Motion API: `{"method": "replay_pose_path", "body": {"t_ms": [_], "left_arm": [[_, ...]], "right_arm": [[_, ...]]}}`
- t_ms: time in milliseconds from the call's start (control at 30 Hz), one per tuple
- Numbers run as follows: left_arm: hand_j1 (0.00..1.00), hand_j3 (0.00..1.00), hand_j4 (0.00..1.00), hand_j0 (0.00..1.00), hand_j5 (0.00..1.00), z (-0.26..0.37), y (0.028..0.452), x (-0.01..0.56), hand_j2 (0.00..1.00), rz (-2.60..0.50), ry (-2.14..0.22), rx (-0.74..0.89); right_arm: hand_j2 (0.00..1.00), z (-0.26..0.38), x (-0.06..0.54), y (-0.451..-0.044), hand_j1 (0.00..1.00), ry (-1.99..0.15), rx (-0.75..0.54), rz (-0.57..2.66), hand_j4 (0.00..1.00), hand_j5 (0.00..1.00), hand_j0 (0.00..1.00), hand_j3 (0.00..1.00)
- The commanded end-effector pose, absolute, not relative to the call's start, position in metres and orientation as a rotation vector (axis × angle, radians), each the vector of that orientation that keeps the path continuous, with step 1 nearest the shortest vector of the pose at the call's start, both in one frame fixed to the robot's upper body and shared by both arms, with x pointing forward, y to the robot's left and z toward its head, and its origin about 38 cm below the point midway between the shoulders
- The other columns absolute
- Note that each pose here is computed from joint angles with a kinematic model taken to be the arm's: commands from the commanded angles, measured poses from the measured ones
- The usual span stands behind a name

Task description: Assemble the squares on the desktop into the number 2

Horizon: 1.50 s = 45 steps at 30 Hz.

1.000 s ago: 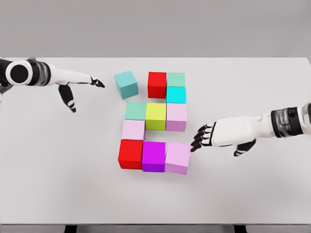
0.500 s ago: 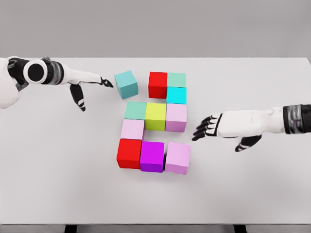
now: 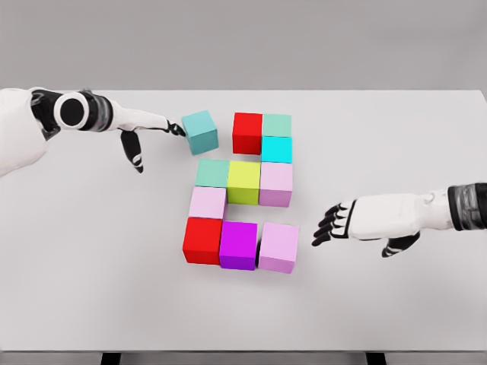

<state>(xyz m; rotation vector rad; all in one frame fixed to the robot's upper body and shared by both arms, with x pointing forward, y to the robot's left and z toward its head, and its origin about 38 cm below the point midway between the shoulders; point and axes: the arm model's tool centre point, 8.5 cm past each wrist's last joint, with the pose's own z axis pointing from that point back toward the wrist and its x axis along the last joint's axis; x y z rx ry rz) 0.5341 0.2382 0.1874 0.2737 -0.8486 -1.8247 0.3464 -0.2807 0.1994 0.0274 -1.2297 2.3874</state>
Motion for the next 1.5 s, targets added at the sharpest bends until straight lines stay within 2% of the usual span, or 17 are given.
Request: {"method": "replay_pose_path", "body": {"t_ms": [0,700,1133,1400,1467], "left_arm": [[1.00,1.00,1.00,1.00,1.00,0.186,0.236,0.536,1.00,-1.824,-0.848,0.275],[1.00,1.00,1.00,1.00,1.00,0.182,0.229,0.551,1.00,-1.809,-0.819,0.319],[1.00,1.00,1.00,1.00,1.00,0.179,0.221,0.557,1.00,-1.800,-0.811,0.324],[1.00,1.00,1.00,1.00,1.00,0.183,0.215,0.560,1.00,-1.802,-0.819,0.329],[1.00,1.00,1.00,1.00,1.00,0.182,0.211,0.563,1.00,-1.796,-0.815,0.333]], "right_arm": [[1.00,0.191,0.344,-0.278,1.00,-1.195,0.026,2.422,1.00,1.00,1.00,1.00],[1.00,0.199,0.353,-0.247,1.00,-1.282,0.040,2.460,1.00,1.00,1.00,1.00],[1.00,0.199,0.353,-0.246,1.00,-1.286,0.040,2.460,1.00,1.00,1.00,1.00],[1.00,0.211,0.360,-0.249,1.00,-1.304,0.003,2.451,1.00,1.00,1.00,1.00],[1.00,0.229,0.367,-0.255,1.00,-1.339,-0.066,2.429,1.00,1.00,1.00,1.00]]}}
